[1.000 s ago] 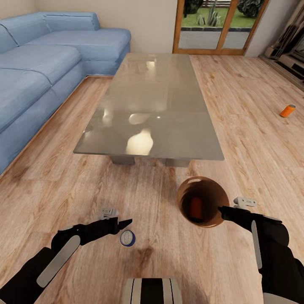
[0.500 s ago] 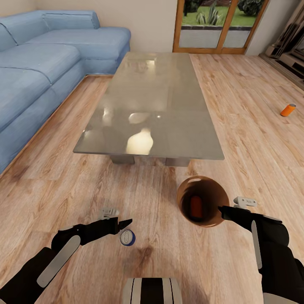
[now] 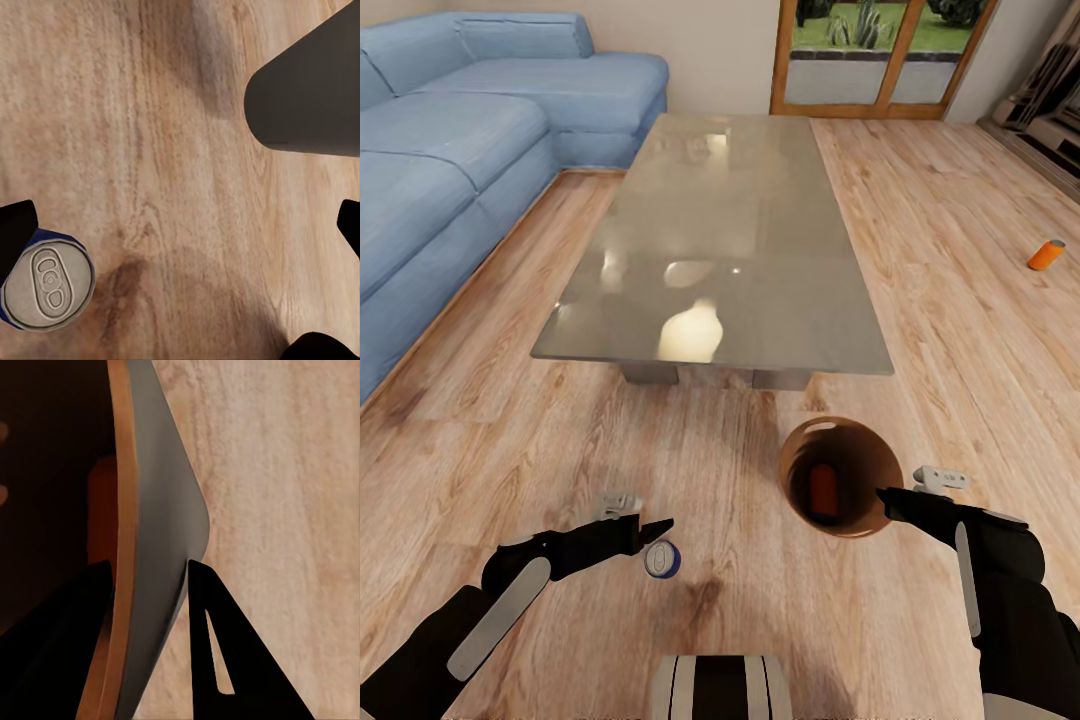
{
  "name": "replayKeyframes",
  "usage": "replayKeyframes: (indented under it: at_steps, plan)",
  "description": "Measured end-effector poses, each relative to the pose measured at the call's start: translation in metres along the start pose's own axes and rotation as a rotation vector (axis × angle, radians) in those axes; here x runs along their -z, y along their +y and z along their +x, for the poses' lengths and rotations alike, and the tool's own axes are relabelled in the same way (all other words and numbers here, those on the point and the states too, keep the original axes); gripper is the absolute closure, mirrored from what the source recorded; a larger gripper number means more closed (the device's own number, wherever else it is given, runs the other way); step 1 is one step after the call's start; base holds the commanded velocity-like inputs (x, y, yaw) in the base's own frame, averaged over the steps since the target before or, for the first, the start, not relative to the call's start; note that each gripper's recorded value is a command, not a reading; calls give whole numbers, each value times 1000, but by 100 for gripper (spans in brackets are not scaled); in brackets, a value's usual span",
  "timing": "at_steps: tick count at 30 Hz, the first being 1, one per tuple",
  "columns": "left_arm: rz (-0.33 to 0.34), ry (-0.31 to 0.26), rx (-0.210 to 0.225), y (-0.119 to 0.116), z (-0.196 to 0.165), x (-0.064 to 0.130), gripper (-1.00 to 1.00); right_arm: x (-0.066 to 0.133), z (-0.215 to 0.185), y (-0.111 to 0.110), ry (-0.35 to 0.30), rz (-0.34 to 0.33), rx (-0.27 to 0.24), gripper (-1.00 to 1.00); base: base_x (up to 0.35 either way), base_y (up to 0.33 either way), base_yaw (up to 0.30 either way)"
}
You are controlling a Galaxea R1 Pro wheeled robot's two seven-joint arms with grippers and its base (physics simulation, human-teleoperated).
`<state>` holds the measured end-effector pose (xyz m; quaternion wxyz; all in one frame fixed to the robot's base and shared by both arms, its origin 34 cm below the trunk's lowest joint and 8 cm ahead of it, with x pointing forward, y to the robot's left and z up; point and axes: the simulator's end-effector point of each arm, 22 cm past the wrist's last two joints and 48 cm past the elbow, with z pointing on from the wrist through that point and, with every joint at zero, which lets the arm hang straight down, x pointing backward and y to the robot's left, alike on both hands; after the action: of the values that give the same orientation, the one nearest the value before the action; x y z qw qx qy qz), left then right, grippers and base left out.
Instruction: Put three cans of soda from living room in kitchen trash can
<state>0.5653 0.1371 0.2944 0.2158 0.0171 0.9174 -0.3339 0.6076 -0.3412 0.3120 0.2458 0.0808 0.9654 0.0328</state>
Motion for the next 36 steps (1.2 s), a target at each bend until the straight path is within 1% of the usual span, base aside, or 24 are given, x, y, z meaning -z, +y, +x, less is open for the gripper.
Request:
replayKeyframes:
  at_steps: [18,23,27,32,36]
  plan:
    - [-4,20,14,6,10,-6,-100,-8,11,-7,26,14,-6,100,0,0,0]
    - [-4,20,14,7,10,-6,-100,-9,11,-2,29,1,-7,100,0,0,0]
    - [-4,20,15,7,10,-6,-100,-9,12,-3,30,8,0,100,0,0,0]
    - [-4,20,15,7,10,-6,-100,-9,13,0,34,-7,-7,100,0,0,0]
    - [-4,20,15,7,10,-6,-100,-9,13,-1,36,-1,-3,100,0,0,0]
